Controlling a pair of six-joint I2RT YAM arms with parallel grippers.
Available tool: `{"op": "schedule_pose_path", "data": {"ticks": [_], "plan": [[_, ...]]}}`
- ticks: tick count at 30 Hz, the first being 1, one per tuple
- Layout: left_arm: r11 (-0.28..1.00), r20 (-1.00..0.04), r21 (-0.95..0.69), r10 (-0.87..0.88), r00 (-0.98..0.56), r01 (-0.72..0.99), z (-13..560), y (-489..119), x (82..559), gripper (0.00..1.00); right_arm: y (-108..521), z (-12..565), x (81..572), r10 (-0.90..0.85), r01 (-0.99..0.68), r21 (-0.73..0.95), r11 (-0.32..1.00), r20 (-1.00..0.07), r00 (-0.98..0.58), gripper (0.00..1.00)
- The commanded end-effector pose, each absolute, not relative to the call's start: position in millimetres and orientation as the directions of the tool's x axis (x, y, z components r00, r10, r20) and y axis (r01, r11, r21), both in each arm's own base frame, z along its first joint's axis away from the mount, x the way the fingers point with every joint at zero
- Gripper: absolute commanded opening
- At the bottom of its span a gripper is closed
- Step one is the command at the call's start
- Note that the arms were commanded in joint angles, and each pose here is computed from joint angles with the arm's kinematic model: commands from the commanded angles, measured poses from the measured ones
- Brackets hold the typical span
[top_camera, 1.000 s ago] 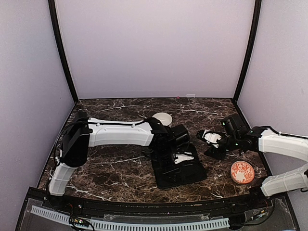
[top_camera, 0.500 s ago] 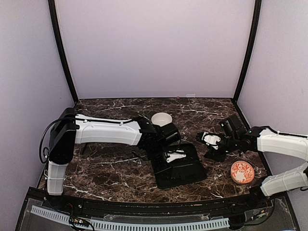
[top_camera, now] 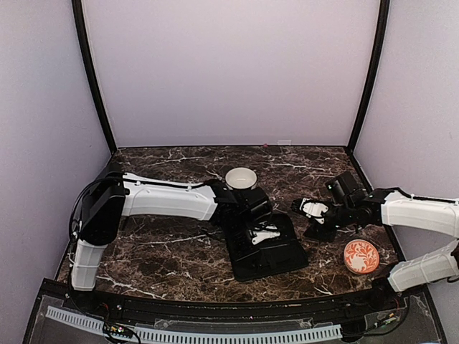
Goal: Sort the hair-cutting tools
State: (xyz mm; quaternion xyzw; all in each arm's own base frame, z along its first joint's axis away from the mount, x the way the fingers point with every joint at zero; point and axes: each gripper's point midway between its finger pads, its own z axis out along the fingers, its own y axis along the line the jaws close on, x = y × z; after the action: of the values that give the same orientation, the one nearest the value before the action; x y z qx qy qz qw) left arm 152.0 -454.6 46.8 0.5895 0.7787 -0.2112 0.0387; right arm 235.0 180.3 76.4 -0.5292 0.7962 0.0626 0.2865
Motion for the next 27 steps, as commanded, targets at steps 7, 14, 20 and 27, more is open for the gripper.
{"op": "schedule_pose_path", "data": {"ticks": [7, 14, 20, 27], "plan": [[0.185, -0.375, -0.314, 0.877, -0.300, 0.931, 55.1, -480.7, 157.4, 0.17, 185.0, 80.7, 238.4, -0.805, -0.885, -0.197, 0.423, -0.530, -0.267, 0.47], [0.203, -0.333, -0.288, 0.895, -0.297, 0.936, 53.6, -471.7, 159.6, 0.22, 185.1, 80.4, 237.5, -0.804, -0.886, -0.192, 0.423, -0.530, -0.269, 0.47], [0.250, -0.234, -0.189, 0.928, -0.291, 0.950, 65.8, -426.4, 161.5, 0.32, 185.5, 82.0, 237.7, -0.803, -0.885, -0.194, 0.422, -0.534, -0.266, 0.47], [0.577, -0.299, 0.044, 0.787, -0.540, 0.816, 98.8, -324.3, 229.1, 0.44, 184.3, 80.9, 238.5, -0.805, -0.883, -0.199, 0.425, -0.528, -0.268, 0.47]]}}
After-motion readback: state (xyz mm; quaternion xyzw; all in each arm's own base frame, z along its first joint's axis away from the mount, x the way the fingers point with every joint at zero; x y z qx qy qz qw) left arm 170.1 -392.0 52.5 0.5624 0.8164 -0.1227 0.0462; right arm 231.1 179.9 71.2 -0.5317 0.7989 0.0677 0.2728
